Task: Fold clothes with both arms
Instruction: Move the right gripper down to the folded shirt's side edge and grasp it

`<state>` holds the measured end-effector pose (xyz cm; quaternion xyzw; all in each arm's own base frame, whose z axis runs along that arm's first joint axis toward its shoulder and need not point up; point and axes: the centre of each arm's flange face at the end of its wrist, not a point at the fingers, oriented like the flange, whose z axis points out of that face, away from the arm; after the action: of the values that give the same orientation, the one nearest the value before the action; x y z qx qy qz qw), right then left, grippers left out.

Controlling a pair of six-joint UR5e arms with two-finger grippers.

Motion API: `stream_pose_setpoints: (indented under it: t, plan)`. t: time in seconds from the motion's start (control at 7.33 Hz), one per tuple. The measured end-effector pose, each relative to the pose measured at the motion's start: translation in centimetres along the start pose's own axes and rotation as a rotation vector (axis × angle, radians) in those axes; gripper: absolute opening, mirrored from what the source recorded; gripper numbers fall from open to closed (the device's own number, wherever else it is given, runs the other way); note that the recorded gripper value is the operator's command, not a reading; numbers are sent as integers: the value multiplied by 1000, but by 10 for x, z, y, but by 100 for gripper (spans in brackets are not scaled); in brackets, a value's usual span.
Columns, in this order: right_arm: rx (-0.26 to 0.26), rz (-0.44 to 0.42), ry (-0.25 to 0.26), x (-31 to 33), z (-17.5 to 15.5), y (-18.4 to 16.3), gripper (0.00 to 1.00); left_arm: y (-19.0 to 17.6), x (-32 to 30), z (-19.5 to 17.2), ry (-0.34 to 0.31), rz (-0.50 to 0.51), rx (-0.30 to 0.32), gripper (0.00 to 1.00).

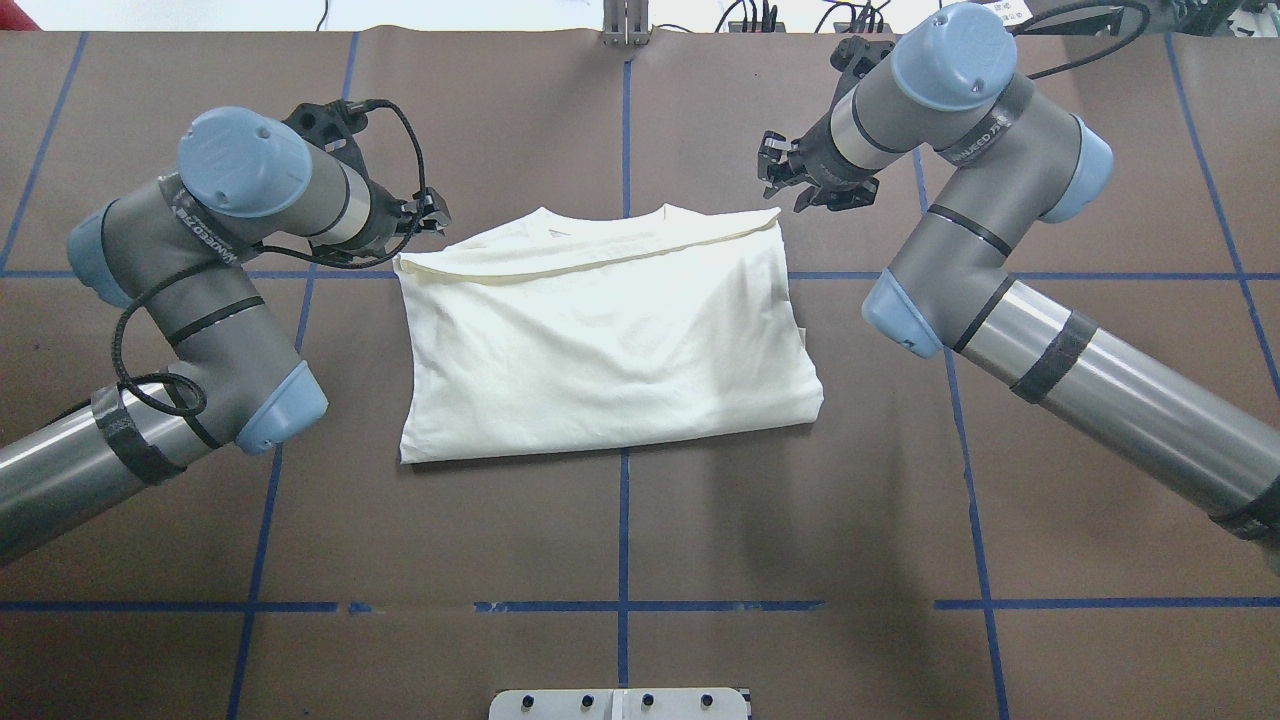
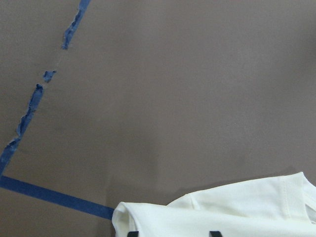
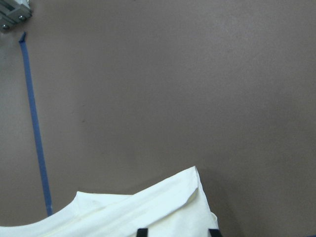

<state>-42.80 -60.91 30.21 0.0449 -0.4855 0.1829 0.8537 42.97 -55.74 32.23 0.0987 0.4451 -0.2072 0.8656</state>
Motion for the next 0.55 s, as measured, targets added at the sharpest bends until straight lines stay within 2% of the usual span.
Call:
stream_pose_setpoints:
  t: [0.14, 0.41, 0.55]
  plan:
    - [-12, -13, -15, 7, -8, 15, 100, 0, 3, -10, 12, 7, -9, 100]
    - [-43, -61, -32, 46, -23, 84, 100, 8, 15, -40, 37, 16, -31, 100]
    - [-49, -87, -20, 58, -17, 117, 100, 10, 19, -54, 38, 16, -34, 100]
